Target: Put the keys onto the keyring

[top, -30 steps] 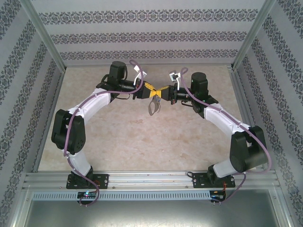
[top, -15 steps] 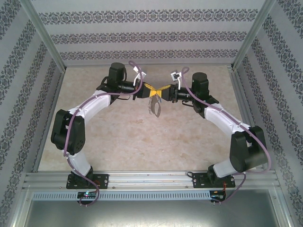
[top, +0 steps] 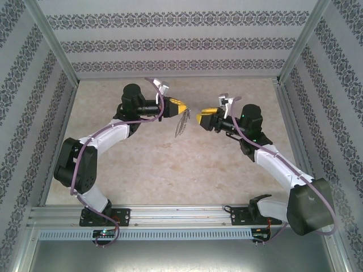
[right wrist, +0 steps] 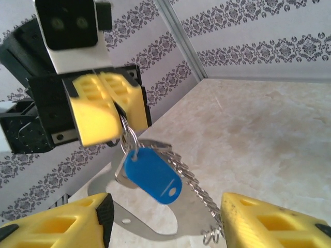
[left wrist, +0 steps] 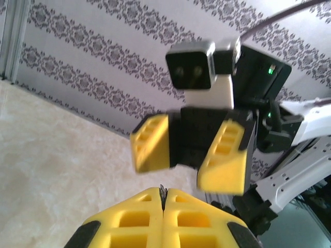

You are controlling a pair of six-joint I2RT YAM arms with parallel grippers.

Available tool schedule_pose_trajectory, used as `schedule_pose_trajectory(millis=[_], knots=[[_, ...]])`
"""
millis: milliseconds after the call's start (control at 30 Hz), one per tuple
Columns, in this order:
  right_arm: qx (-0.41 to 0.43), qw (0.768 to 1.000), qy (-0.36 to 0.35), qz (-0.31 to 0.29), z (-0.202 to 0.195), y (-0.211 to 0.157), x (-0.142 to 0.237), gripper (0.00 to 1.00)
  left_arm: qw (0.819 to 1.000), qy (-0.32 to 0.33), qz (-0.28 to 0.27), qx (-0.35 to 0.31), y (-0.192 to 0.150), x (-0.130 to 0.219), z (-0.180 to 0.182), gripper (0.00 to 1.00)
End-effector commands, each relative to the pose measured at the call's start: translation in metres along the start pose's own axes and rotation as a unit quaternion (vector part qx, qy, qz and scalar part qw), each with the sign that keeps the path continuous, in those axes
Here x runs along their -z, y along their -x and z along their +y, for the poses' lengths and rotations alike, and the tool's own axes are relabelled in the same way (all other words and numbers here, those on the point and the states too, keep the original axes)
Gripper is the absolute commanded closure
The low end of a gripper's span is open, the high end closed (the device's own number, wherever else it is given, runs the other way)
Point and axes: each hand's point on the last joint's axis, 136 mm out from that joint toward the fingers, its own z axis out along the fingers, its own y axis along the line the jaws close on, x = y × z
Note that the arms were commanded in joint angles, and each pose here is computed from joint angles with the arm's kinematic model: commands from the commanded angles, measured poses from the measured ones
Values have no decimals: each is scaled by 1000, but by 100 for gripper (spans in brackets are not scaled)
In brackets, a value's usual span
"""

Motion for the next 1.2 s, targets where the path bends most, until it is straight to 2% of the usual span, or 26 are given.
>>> schedule_pose_trajectory(millis=[0,167,467,933,1000,1067,1167], knots=[[35,999,-15,-30,12,8,-1,40,999,-13,-41,-29,26,0,-23,100],[59,997,-24,-37,23,9,-7,40,999,-10,-40,-25,26,-1,-24,100],[65,997,-36,-36,20,11,-19,40,999,-15,-37,-27,27,-3,-32,100],[72,997,-19,-30,25,18,-31,42,999,-21,-30,-27,24,-6,-36,100],[72,997,-21,-29,24,18,-33,46,999,-20,-31,-28,25,-5,-36,100],[72,997,-21,-26,24,17,-34,54,999,-18,-32,-28,25,-5,-35,100],[72,997,-22,-21,22,13,-34,75,999,-17,-34,-25,25,-6,-35,100]])
